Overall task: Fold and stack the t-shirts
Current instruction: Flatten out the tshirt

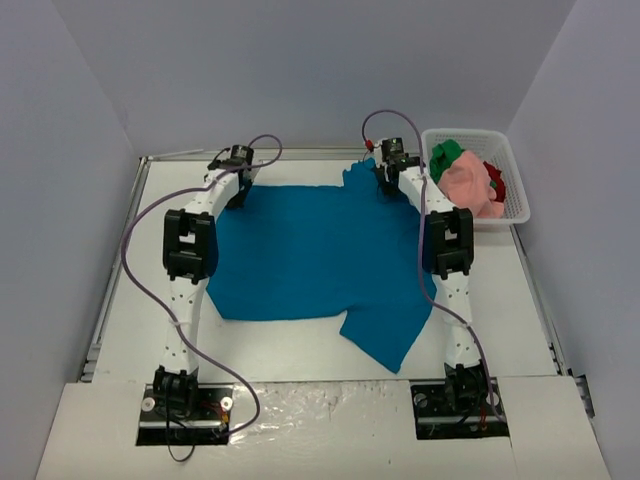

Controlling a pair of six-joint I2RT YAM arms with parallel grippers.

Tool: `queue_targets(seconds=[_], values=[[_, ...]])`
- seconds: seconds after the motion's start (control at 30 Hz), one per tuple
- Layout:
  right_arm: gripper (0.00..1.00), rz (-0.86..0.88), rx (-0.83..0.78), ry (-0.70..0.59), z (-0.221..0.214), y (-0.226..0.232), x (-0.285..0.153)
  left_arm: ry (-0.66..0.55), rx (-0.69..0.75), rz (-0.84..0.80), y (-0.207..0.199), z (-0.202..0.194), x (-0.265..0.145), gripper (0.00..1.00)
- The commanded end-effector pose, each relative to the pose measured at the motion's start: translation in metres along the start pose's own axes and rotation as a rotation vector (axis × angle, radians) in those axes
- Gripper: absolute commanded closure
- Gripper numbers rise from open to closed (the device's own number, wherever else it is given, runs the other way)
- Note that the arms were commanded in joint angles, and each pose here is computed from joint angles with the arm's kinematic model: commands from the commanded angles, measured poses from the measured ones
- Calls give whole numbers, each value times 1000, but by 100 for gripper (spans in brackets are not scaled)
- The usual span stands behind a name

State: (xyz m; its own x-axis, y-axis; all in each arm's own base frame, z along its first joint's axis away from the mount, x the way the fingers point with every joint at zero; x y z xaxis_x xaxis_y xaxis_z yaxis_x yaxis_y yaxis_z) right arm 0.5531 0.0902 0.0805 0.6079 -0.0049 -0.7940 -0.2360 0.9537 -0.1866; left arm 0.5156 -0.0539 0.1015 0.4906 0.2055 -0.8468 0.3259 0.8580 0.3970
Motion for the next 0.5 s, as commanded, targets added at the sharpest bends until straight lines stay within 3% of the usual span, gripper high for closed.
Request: queue_targets(seconds=[0.0,0.47], values=[[100,-39,16,33,-6,-8,16,15,21,13,10,7,-3,98],[100,-17,8,-47,16,3,18,-83,123,101,-4,41,-12,98]])
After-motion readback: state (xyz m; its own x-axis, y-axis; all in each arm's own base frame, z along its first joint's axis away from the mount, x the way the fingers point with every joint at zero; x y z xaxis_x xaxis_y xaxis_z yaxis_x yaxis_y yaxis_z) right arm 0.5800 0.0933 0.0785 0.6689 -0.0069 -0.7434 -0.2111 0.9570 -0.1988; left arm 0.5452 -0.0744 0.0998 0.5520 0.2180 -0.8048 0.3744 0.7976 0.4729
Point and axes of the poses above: each gripper's point midway between its finger pads, its own x axis out along the fingers, its own y axis along the line the jaws close on, z = x × y, the point moved 8 cm from there along -x, back along the fingers, and after that the axes turned 5 degrees about x, right-handed, at the moved point
